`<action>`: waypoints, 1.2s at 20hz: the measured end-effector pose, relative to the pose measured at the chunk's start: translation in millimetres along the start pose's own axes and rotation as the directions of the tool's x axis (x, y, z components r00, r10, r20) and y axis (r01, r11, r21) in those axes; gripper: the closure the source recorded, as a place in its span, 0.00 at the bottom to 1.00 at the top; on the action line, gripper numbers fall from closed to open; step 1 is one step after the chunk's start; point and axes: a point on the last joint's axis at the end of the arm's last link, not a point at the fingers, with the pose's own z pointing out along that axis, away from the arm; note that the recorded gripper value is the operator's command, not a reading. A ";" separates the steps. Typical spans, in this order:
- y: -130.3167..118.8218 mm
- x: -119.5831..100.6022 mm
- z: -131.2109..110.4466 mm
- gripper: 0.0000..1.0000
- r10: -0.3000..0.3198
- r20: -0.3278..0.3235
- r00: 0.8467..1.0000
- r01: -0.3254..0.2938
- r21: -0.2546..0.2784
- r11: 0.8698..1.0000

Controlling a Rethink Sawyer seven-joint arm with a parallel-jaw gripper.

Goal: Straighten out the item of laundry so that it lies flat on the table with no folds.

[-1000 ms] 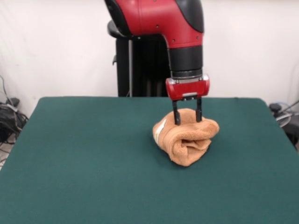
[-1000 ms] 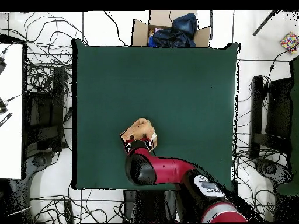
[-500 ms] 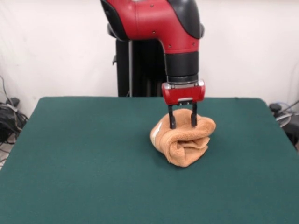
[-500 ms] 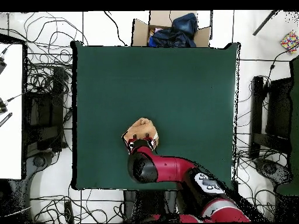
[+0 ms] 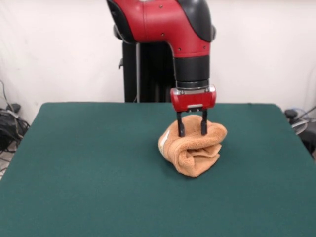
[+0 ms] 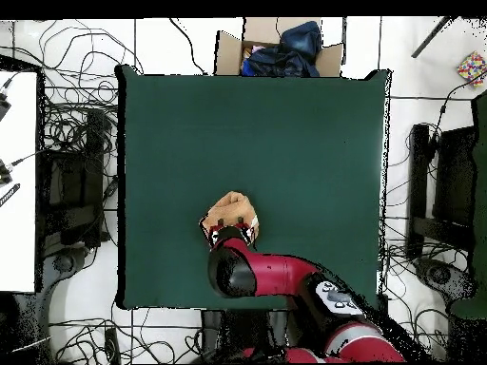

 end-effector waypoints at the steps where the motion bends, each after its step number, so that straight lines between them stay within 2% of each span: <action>1: 0.1 0.0 0.0 0.00 0.000 0.000 1.000 0.000 0.000 1.000; 9: 3.0 -0.5 -3.1 0.00 -0.014 -0.013 1.000 0.014 0.005 1.000; 14: 15.1 8.5 -9.9 0.00 -0.051 -0.104 0.993 0.052 0.001 0.999; 16: 20.5 13.8 -17.1 0.00 -0.071 -0.170 0.983 0.072 0.000 0.997; 19: 23.6 16.7 -23.1 0.00 -0.082 -0.223 0.972 0.082 -0.005 0.997; 24: 13.6 15.5 -34.0 0.00 -0.066 -0.266 0.962 0.069 0.002 0.998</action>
